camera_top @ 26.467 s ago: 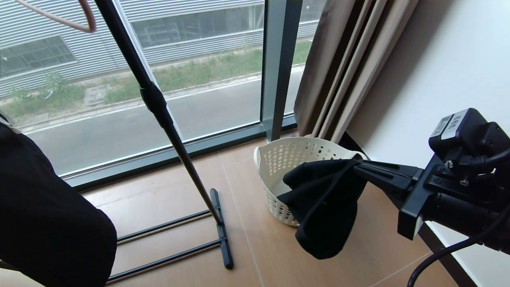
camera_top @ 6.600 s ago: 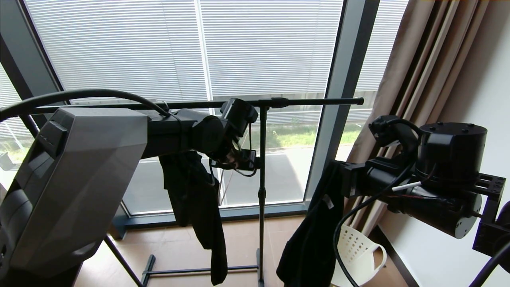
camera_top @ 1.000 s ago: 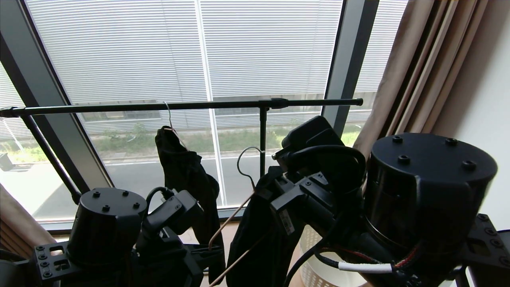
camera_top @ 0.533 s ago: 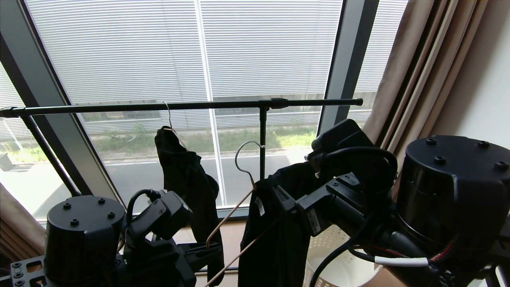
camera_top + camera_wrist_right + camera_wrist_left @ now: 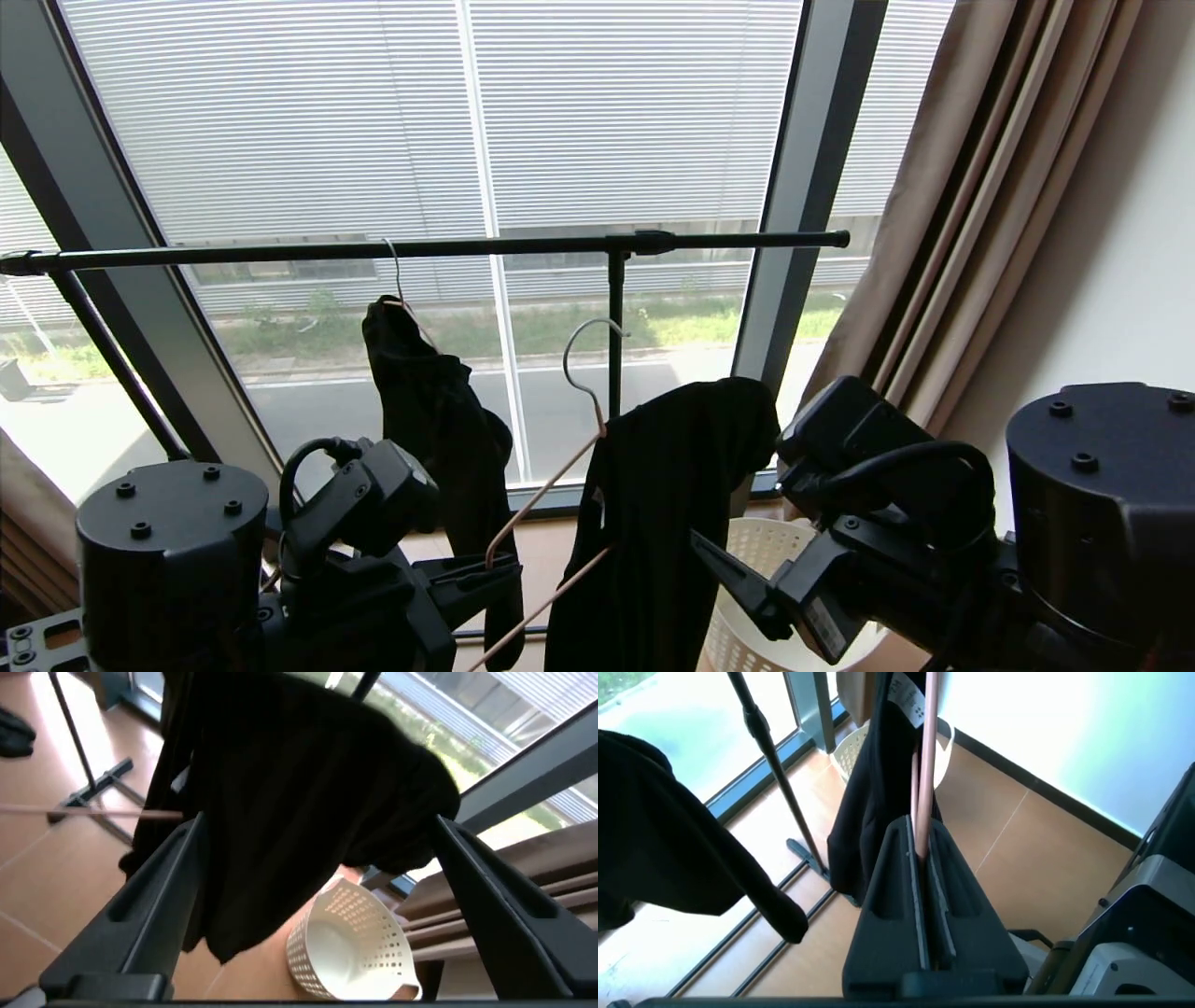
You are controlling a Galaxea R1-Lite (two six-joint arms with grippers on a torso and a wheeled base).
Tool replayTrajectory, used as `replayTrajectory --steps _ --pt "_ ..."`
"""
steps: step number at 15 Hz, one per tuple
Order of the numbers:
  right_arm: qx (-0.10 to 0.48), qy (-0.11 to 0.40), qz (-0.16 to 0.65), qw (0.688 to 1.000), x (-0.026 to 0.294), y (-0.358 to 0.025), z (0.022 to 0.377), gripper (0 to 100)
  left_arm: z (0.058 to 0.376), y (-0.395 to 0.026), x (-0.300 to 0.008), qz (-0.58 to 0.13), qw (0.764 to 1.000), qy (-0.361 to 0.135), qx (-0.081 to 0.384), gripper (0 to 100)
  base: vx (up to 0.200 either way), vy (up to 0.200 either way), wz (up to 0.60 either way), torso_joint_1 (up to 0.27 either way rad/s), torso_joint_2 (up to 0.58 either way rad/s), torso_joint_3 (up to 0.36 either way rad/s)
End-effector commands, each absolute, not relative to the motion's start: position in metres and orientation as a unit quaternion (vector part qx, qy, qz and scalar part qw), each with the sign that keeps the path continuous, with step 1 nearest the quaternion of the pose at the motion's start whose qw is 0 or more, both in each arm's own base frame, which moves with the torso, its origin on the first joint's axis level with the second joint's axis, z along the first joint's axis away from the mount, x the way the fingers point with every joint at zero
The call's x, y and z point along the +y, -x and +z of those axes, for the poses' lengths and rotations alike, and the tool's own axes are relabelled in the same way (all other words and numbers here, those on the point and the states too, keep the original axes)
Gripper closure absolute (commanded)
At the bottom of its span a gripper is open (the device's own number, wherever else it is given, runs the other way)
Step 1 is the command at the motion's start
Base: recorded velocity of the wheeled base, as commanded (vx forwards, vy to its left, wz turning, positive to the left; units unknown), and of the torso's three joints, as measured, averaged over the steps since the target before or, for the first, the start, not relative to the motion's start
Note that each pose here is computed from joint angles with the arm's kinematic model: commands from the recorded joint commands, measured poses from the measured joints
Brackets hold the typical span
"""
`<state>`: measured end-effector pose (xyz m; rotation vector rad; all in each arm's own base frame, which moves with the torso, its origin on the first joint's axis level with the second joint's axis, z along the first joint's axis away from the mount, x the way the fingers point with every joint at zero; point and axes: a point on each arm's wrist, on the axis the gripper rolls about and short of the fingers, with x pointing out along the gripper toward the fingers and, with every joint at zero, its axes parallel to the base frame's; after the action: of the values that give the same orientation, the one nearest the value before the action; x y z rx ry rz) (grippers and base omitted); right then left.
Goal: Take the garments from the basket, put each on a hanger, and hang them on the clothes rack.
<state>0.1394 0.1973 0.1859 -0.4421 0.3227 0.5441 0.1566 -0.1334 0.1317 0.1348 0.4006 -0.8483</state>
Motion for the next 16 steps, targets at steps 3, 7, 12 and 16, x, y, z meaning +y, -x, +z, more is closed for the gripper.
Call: replayTrajectory --steps 3,7,12,16 --pt "0.195 0.190 0.307 0.912 0.163 -0.160 0.202 0 0.127 -0.151 -0.129 -0.411 0.889 -0.065 0.191 100 0.000 0.000 0.00 0.000 0.00 0.000" --pt "0.177 0.234 0.423 0.857 0.118 -0.198 0.225 0 0.126 -0.149 -0.118 -0.439 0.876 -0.060 0.190 100 0.000 0.000 0.00 0.000 0.00 0.000" --pt "0.200 0.301 0.562 0.744 0.103 -0.255 0.233 0 0.124 -0.147 -0.118 -0.466 0.862 -0.068 0.187 100 0.000 0.000 0.00 0.000 0.00 0.000" --pt "0.229 0.288 0.607 0.704 0.125 -0.272 0.227 0 0.127 -0.146 -0.122 -0.476 0.858 -0.070 0.178 100 0.000 0.000 0.00 0.000 0.00 0.000"
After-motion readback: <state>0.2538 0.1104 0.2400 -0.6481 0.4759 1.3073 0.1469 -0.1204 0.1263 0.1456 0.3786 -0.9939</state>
